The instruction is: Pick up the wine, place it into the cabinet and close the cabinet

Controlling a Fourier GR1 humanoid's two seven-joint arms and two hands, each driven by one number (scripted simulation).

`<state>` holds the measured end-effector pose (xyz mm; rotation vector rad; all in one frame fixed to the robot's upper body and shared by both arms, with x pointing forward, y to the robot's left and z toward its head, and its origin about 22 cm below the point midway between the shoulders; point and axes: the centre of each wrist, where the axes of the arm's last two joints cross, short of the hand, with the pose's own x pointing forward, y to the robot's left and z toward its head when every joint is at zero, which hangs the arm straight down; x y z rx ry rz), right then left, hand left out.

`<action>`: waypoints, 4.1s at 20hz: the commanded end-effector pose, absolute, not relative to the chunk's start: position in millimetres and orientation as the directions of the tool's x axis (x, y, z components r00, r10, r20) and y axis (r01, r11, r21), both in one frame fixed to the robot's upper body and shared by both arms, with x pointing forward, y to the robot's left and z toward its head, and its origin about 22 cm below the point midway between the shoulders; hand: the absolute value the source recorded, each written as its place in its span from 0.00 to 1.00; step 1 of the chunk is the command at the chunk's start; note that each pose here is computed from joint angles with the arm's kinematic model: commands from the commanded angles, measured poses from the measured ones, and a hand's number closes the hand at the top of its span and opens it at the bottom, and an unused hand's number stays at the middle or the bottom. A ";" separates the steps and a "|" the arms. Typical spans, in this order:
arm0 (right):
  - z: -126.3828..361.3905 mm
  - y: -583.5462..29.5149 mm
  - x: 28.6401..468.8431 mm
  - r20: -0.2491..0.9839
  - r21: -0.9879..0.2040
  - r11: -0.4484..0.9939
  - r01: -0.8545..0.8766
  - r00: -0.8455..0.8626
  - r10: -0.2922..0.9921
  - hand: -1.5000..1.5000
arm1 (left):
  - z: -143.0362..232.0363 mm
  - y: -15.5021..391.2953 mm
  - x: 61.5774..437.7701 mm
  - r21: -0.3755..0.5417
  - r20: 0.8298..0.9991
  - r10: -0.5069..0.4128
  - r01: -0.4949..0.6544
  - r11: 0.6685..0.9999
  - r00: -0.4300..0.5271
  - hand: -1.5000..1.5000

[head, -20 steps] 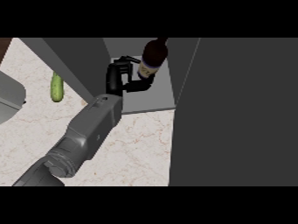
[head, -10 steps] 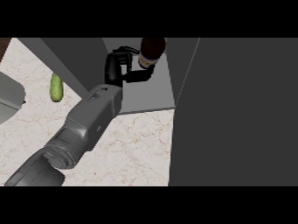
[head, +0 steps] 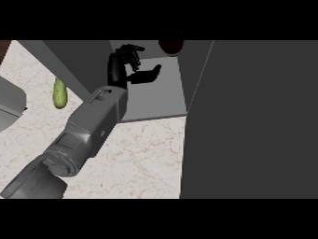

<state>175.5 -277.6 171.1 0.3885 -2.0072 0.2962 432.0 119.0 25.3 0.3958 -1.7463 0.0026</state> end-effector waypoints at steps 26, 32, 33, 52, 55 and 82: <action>173.9 -271.1 172.8 0.890 -0.059 0.908 -0.416 -0.433 -0.140 0.00 | 24.7 126.1 432.6 0.248 0.940 -0.299 -0.274 0.929 -0.166 0.00; 170.5 -269.0 169.0 0.896 -0.044 0.910 -0.411 -0.419 -0.146 0.00 | 22.6 101.4 427.1 0.196 0.950 -0.248 -0.253 0.947 -0.192 0.00; 160.4 -276.5 171.1 0.892 -0.042 0.910 -0.413 -0.425 -0.152 0.00 | 11.4 121.9 424.7 0.190 0.947 -0.242 -0.240 0.952 -0.209 0.00; 168.3 -266.1 164.1 0.910 -0.020 0.929 -0.370 -0.392 -0.136 0.00 | 2.4 56.4 369.7 -0.024 0.939 -0.012 -0.101 0.995 -0.343 0.00; 173.9 -267.5 166.4 0.901 -0.040 0.935 -0.354 -0.417 -0.119 0.00 | 3.6 52.0 363.5 -0.030 0.937 0.004 -0.070 0.997 -0.348 0.00; 157.4 -301.2 142.3 0.940 -0.159 0.915 -0.370 -0.340 0.026 0.00 | -1.0 125.2 151.6 -0.146 0.941 0.156 0.054 0.988 -0.301 1.00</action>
